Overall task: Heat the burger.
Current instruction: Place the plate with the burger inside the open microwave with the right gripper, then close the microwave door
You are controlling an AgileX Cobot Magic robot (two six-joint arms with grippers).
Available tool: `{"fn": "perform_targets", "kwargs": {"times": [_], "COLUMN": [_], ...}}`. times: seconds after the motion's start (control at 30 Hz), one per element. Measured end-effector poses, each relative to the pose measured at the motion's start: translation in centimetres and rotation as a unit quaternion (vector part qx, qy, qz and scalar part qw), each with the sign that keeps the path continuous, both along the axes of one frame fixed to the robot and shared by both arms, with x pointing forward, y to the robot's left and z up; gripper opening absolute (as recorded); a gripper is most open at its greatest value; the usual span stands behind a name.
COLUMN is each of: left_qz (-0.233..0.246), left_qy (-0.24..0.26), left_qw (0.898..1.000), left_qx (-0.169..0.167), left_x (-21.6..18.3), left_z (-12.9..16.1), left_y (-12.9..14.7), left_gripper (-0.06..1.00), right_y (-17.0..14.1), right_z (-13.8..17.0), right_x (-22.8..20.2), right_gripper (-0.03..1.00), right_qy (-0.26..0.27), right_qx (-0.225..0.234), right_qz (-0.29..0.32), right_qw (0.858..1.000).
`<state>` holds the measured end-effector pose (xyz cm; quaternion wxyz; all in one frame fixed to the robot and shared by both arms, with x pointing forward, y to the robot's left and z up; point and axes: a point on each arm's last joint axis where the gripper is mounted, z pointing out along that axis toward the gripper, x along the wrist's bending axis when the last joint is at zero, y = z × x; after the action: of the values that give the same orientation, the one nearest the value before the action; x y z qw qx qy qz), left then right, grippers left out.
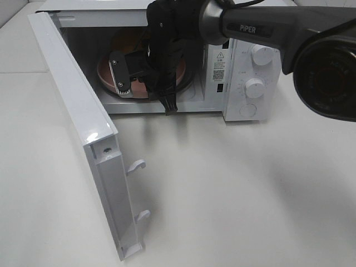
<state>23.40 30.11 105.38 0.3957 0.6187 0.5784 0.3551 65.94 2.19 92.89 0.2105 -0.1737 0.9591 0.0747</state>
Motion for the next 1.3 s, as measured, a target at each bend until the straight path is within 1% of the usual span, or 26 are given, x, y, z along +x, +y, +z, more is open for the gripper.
{"fn": "perform_targets", "kwargs": {"times": [0.13, 0.87, 0.97, 1.0, 1.03, 1.1, 1.13, 1.17, 1.2, 1.23, 1.27, 1.3], "left_qz": [0.0, 0.0, 0.0, 0.0, 0.0, 0.0, 0.0, 0.0, 0.0, 0.0, 0.0, 0.0], "left_qy": [0.0, 0.0, 0.0, 0.0, 0.0, 0.0, 0.0, 0.0, 0.0, 0.0, 0.0, 0.0], "left_qw": [1.0, 1.0, 1.0, 1.0, 1.0, 1.0, 1.0, 1.0, 1.0, 1.0, 1.0, 1.0], "left_qx": [0.0, 0.0, 0.0, 0.0, 0.0, 0.0, 0.0, 0.0, 0.0, 0.0, 0.0, 0.0], "left_x": [0.0, 0.0, 0.0, 0.0, 0.0, 0.0, 0.0, 0.0, 0.0, 0.0, 0.0, 0.0], "left_z": [0.0, 0.0, 0.0, 0.0, 0.0, 0.0, 0.0, 0.0, 0.0, 0.0, 0.0, 0.0], "left_y": [0.0, 0.0, 0.0, 0.0, 0.0, 0.0, 0.0, 0.0, 0.0, 0.0, 0.0, 0.0], "left_gripper": [0.99, 0.99, 0.99, 0.99, 0.99, 0.99, 0.99, 0.99, 0.99, 0.99, 0.99, 0.99], "right_y": [0.18, 0.22, 0.27, 0.29, 0.29, 0.46, 0.46, 0.51, 0.51, 0.52, 0.49, 0.49], "right_z": [-0.08, -0.21, -0.16, -0.11, -0.11, 0.18, 0.18, 0.38, 0.38, 0.43, 0.4, 0.4], "right_x": [0.2, 0.24, 0.29, 0.33, 0.33, 0.56, 0.56, 0.62, 0.62, 0.63, 0.6, 0.6], "right_gripper": [0.04, 0.04, 0.07, 0.1, 0.1, 0.18, 0.18, 0.25, 0.25, 0.33, 0.37, 0.37], "right_qy": [-0.006, -0.007, -0.009, -0.01, -0.01, -0.023, -0.023, -0.027, -0.027, -0.027, -0.025, -0.025], "right_qx": [0.006, 0.008, 0.012, 0.014, 0.014, 0.025, 0.025, 0.029, 0.029, 0.029, 0.027, 0.027], "right_qz": [0.001, -0.001, -0.004, -0.006, -0.006, -0.008, -0.008, -0.009, -0.009, -0.009, -0.01, -0.01], "right_qw": [1.0, 1.0, 1.0, 1.0, 1.0, 0.999, 0.999, 0.999, 0.999, 0.999, 0.999, 0.999]}}
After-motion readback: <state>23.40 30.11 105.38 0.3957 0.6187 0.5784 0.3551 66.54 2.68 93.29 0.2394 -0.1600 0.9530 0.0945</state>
